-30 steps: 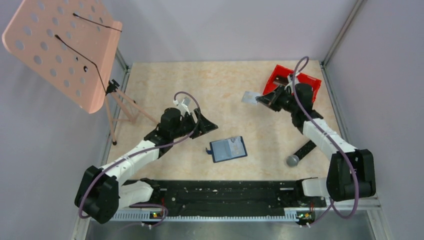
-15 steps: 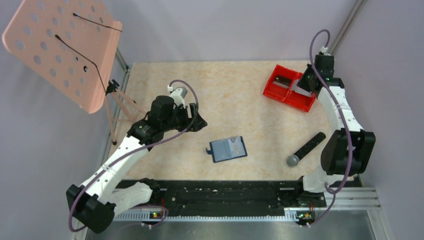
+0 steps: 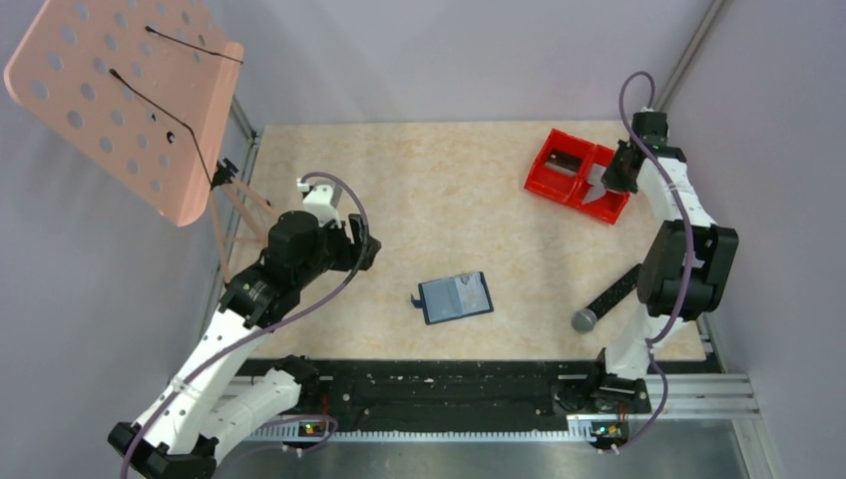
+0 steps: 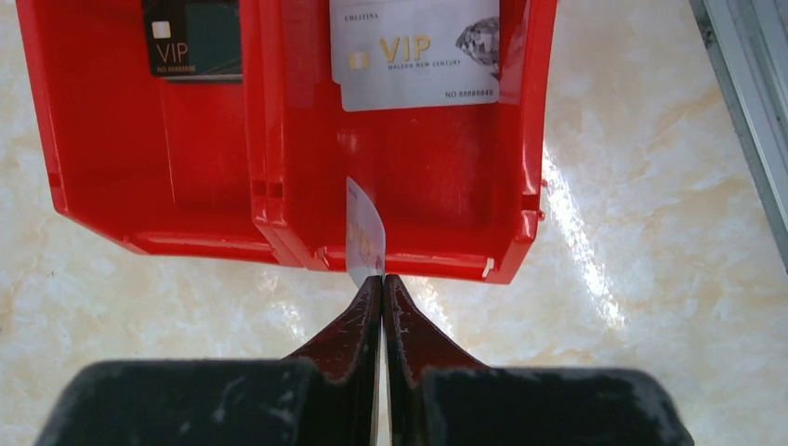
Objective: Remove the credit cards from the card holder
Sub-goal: Place the credit card in the storage box.
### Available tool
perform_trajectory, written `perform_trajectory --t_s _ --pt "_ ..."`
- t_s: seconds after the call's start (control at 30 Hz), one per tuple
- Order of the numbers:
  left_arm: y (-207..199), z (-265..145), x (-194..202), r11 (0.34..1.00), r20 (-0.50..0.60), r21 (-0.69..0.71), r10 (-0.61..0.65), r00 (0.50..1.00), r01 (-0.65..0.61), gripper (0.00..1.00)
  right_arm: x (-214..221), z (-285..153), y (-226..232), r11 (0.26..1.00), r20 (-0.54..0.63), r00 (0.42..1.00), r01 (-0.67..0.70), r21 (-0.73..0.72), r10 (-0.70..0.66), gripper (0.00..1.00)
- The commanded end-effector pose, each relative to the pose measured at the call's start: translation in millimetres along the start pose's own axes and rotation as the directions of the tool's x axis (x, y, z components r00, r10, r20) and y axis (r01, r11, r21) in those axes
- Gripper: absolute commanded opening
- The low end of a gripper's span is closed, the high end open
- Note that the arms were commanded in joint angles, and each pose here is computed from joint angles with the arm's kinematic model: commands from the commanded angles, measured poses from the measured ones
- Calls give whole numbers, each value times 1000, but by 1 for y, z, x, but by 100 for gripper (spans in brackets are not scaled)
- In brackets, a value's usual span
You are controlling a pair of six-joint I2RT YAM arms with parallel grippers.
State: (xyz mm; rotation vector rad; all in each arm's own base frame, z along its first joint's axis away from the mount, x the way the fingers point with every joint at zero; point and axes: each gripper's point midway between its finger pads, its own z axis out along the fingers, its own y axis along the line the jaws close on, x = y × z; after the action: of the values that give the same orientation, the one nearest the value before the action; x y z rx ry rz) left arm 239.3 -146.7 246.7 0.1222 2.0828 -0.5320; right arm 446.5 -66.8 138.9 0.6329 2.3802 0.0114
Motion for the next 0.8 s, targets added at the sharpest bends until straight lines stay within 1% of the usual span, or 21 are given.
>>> perform_trajectory --t_s 0.0,0.1,0.27,0.4,0.53,0.6,0.77 --pt "12 -6 -15 998 86 -60 22 996 -17 72 -15 8 -2 1000 11 1000 25 14 -25 0" --pt "12 -7 -15 998 92 -59 22 995 -17 72 -22 5 6 999 17 1000 18 -43 -17 0" --pt "13 -6 -15 998 91 -64 21 996 -15 72 -44 -13 13 997 61 998 14 -81 -9 0" --pt "14 -6 -15 997 93 -73 22 995 -16 72 -57 -20 10 997 89 996 14 -77 -7 0" --pt "15 -6 -15 997 93 -76 24 995 -17 72 -56 -8 3 998 64 998 30 -51 -27 0" --pt "16 -6 -15 997 93 -79 24 995 -17 72 -60 -3 4 997 78 996 54 -51 -49 0" --pt "16 -5 -15 997 94 -79 24 995 -16 72 -62 7 -9 996 81 993 87 15 -88 0"
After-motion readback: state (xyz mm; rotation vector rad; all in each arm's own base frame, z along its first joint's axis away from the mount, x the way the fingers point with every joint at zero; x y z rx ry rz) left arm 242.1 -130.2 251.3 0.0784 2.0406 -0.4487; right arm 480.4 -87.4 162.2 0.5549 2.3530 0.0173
